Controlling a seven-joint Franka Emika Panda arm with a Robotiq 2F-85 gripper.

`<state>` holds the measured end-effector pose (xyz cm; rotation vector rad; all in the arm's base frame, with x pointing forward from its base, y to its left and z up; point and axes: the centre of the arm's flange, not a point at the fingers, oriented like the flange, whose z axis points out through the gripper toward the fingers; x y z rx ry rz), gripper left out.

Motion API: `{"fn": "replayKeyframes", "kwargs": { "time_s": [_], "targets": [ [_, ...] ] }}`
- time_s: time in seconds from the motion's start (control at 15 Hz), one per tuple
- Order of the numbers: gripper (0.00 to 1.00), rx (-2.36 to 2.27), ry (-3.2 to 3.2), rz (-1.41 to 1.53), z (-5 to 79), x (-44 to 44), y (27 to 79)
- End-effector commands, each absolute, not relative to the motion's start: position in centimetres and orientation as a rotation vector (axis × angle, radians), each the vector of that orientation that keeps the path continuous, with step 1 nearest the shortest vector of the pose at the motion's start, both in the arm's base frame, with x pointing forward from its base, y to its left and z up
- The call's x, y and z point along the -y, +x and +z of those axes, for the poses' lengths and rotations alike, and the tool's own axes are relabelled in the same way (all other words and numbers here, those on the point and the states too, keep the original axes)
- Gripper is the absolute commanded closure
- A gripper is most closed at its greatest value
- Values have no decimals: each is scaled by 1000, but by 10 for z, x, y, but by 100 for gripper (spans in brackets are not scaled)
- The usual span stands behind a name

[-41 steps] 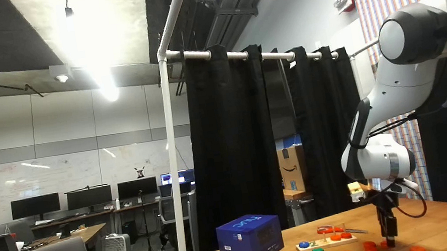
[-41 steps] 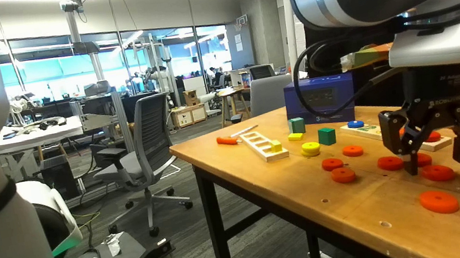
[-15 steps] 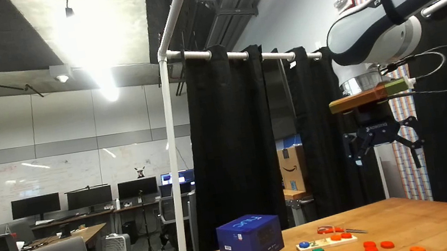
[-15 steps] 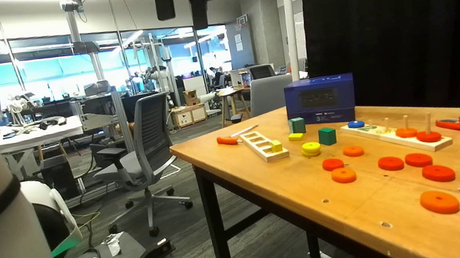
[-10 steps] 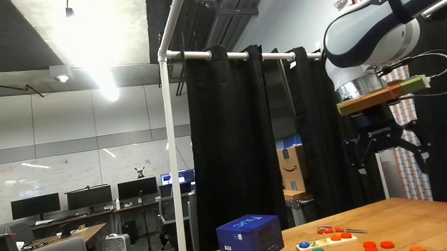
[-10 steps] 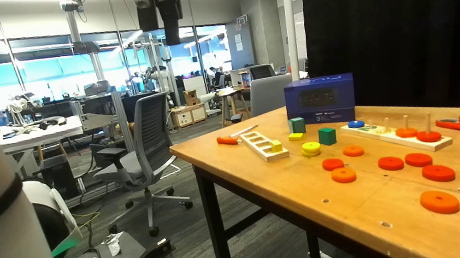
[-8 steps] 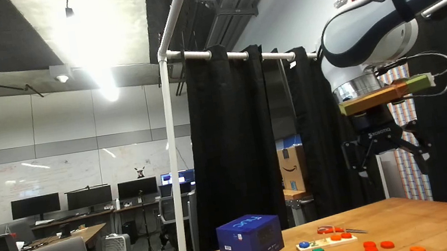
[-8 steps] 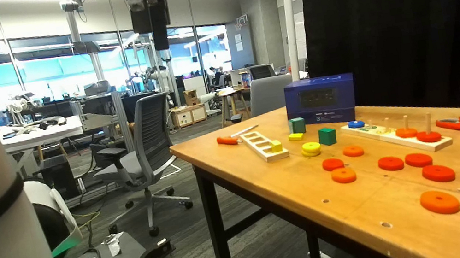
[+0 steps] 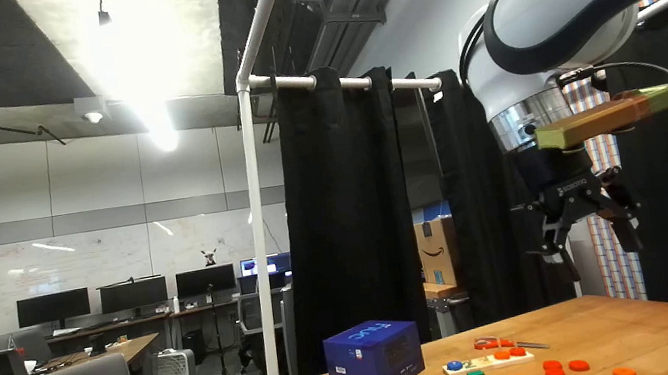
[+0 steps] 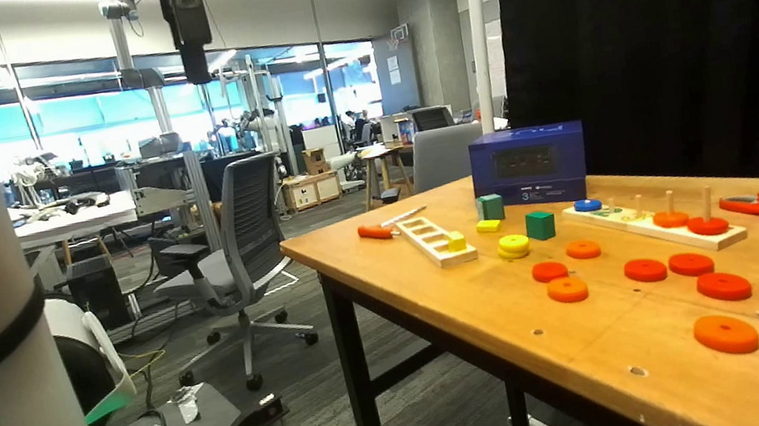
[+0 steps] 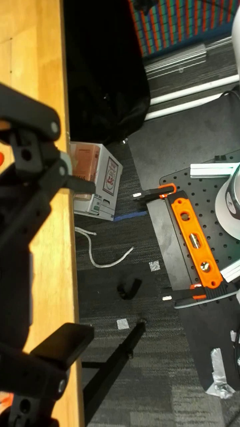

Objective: Detach an orange disc from the wooden rack and put it on the table

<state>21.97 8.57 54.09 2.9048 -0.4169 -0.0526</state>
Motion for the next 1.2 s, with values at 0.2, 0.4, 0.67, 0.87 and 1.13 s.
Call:
{"fn": "replayKeyframes", "kwargs": {
  "time_s": [0.2,0.4,0.67,0.87,1.13],
  "targets": [
    [0,35,3048,193,566,-53,206],
    [0,-53,3150,310,573,-37,211],
    [0,59,3189,246,574,-33,216],
    [0,63,3198,250,574,-32,217],
    [0,63,3198,254,574,-32,217]
  ]
}}
